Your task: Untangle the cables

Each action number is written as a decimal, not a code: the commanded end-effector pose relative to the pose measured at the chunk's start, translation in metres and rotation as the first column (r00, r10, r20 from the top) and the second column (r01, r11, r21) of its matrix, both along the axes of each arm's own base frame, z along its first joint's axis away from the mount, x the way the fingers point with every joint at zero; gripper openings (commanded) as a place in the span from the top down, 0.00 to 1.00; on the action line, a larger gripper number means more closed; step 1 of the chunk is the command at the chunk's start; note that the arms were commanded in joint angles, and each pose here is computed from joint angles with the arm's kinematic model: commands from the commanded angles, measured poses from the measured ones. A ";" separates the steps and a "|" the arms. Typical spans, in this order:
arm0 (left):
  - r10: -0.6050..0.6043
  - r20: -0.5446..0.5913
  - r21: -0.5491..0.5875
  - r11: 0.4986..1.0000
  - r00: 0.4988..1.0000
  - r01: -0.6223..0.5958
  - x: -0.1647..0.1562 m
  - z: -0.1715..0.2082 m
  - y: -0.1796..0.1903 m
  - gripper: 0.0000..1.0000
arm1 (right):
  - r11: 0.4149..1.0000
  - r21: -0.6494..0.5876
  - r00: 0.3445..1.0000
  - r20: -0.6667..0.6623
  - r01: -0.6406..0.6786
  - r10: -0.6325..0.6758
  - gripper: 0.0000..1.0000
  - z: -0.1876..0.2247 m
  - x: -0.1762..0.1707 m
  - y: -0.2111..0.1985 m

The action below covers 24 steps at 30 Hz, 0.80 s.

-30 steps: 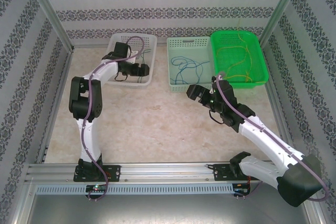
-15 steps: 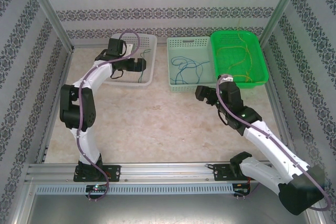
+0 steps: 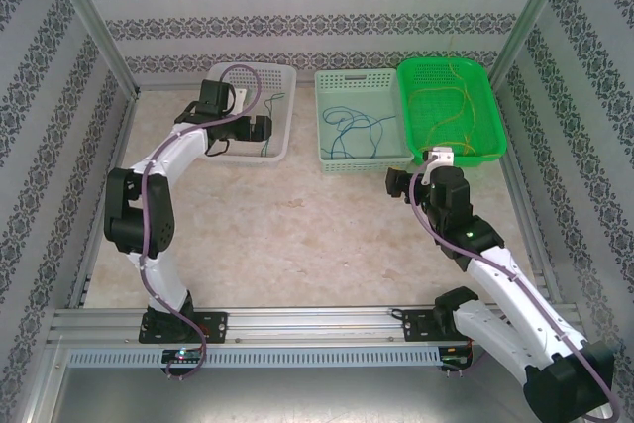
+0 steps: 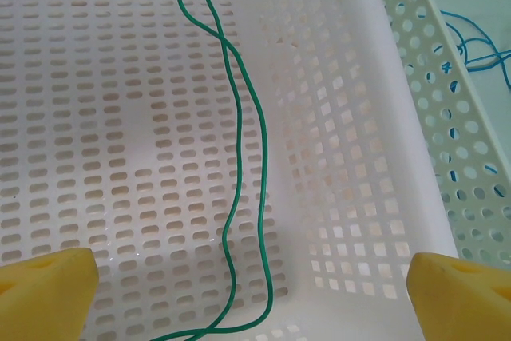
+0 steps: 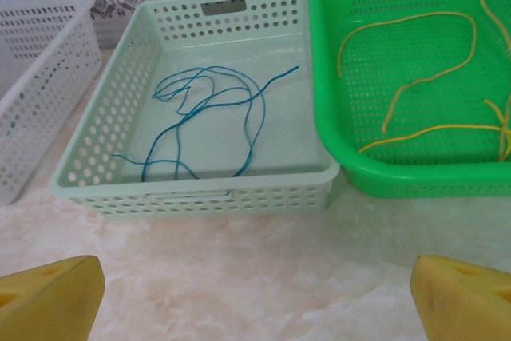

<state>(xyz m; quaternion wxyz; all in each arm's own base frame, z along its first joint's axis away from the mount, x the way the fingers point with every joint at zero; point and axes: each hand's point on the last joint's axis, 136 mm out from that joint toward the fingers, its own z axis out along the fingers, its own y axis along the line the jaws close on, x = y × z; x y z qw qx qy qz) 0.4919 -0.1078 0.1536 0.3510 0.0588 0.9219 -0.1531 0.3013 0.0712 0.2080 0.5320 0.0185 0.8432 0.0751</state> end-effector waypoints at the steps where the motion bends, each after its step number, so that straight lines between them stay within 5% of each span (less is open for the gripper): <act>1: 0.017 0.097 0.005 1.000 0.995 -0.018 0.004 0.028 0.007 0.00 | 0.990 -0.133 0.997 0.066 0.050 -0.041 0.02 0.000 0.008 -0.021; 13: 0.003 0.220 -0.019 1.000 0.976 0.001 -0.008 0.047 0.005 0.00 | 0.964 -0.180 0.968 0.196 0.195 -0.159 0.02 -0.054 0.033 -0.084; 24: 0.060 0.279 0.041 0.996 0.959 -0.074 -0.037 0.056 0.026 0.01 | 0.977 -0.164 0.977 0.184 0.138 -0.107 0.02 -0.089 0.077 -0.070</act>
